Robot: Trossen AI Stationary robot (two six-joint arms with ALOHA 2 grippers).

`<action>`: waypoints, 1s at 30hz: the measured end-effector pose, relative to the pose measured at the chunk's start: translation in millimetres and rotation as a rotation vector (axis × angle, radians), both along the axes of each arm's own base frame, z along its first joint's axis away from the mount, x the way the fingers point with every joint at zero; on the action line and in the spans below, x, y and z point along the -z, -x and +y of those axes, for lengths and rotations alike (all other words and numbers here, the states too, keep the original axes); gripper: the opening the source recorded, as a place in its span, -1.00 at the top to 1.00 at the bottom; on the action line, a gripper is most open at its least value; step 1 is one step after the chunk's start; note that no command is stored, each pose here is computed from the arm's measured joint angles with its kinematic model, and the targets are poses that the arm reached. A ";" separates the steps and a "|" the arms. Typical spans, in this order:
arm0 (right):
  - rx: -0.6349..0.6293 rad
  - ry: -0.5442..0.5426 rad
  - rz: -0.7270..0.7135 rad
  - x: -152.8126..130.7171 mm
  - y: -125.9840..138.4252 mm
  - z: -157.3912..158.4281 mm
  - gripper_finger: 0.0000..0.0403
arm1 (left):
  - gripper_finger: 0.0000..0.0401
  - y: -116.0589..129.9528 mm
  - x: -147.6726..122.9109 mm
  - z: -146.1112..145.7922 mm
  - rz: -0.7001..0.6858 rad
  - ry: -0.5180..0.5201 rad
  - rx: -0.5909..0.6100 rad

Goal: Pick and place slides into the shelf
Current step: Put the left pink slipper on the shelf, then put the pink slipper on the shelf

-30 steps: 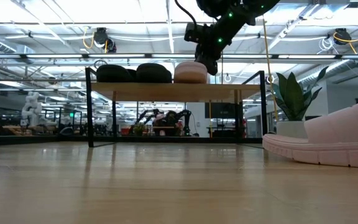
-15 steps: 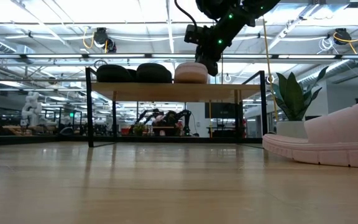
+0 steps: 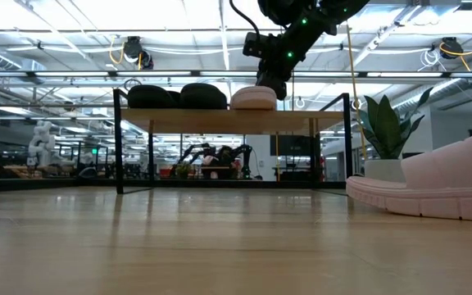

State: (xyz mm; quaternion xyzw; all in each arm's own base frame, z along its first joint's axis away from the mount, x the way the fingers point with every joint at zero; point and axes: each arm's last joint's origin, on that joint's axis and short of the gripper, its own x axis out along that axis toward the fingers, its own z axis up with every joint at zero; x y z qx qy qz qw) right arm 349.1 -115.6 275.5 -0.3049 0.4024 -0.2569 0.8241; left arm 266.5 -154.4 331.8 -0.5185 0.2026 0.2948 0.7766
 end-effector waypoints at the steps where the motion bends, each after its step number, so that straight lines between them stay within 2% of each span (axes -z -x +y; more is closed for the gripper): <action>1: -0.003 -0.002 -0.001 0.0 -0.1 0.1 0.78 | -0.19 0.0 0.0 0.0 0.000 0.000 0.000; 11: -0.030 -0.037 -0.018 0.5 -0.8 0.9 0.62 | -0.19 0.0 0.0 0.0 0.000 0.000 0.000; 30: -0.049 -0.052 -0.026 1.0 -3.8 12.1 0.16 | -0.19 0.0 0.0 0.0 0.000 -0.001 0.000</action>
